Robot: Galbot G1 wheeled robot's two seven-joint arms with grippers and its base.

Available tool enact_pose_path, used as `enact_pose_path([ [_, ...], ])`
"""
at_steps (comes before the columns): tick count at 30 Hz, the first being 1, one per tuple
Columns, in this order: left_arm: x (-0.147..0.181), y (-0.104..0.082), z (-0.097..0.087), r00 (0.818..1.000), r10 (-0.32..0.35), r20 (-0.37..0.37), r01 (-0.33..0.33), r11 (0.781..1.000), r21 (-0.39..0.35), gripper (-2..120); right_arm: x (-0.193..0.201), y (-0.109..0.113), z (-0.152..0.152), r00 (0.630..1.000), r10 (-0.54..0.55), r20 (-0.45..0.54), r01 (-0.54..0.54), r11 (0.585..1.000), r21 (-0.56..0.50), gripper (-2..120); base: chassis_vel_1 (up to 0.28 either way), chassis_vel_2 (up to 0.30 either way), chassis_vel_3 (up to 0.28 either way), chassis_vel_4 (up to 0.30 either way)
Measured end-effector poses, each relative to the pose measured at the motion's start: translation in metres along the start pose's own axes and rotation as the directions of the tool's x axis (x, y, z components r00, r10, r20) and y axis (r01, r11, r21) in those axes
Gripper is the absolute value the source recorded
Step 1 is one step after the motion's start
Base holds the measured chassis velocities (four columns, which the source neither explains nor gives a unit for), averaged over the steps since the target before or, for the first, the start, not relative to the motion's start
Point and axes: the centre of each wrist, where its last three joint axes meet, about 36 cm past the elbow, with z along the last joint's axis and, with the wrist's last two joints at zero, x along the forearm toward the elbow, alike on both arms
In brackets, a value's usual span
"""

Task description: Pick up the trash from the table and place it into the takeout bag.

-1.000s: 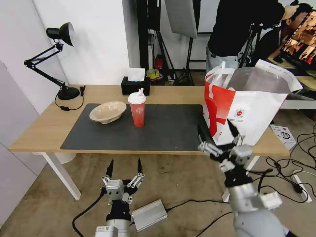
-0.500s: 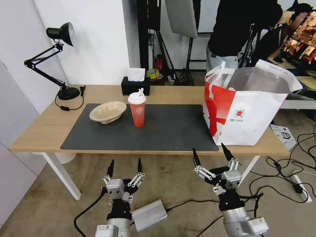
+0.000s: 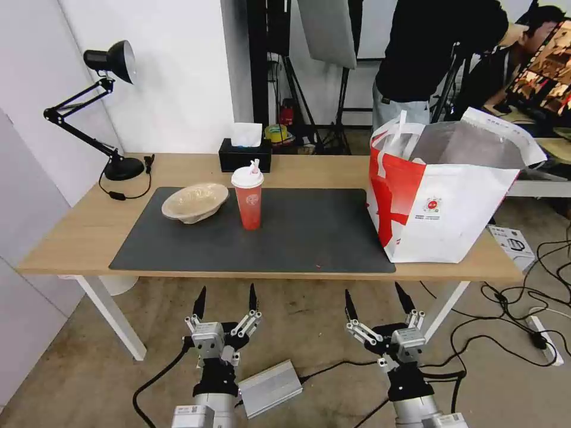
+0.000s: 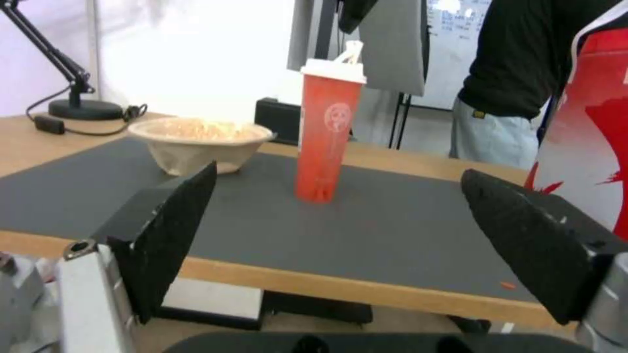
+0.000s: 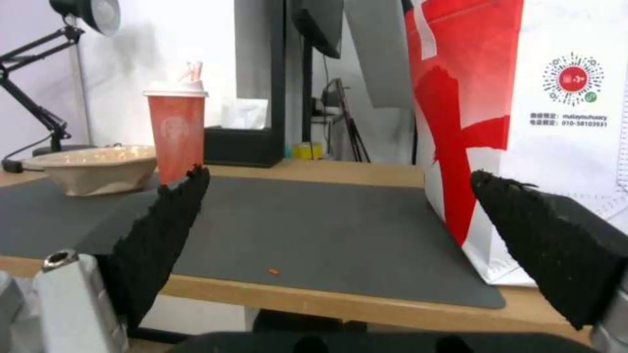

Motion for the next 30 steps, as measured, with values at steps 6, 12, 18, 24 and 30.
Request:
enact_pose_path([
  [6, -0.001, 0.0, -0.004, 1.0, 0.004, 0.015, -0.004, 1.0, -0.006, 100, -0.001, 0.001, -0.001, 1.0, 0.006, 0.003, -0.006, 1.0, -0.006, 100, 0.0, 0.0, 0.0, 0.0],
  [12, -0.002, 0.0, -0.006, 1.0, 0.005, 0.022, -0.005, 1.0, -0.007, 100, -0.002, 0.002, -0.002, 1.0, 0.001, 0.021, -0.001, 1.0, 0.012, 100, 0.0, 0.0, 0.0, 0.0],
  [18, -0.004, 0.0, -0.007, 1.0, 0.006, 0.03, -0.005, 1.0, -0.003, 100, -0.001, 0.003, -0.002, 1.0, -0.006, 0.023, 0.005, 1.0, 0.013, 100, 0.0, 0.0, 0.0, 0.0],
  [24, -0.004, 0.0, -0.007, 1.0, 0.005, 0.03, -0.005, 1.0, -0.001, 100, -0.004, 0.004, -0.01, 0.998, -0.034, 0.044, 0.034, 0.999, -0.003, 100, 0.0, 0.0, 0.0, 0.0],
  [30, -0.005, 0.0, -0.007, 0.999, 0.005, 0.032, -0.005, 1.0, 0.002, 100, -0.012, 0.0, -0.021, 0.997, -0.058, 0.057, 0.058, 0.998, -0.008, 100, 0.0, 0.0, 0.0, 0.0],
])
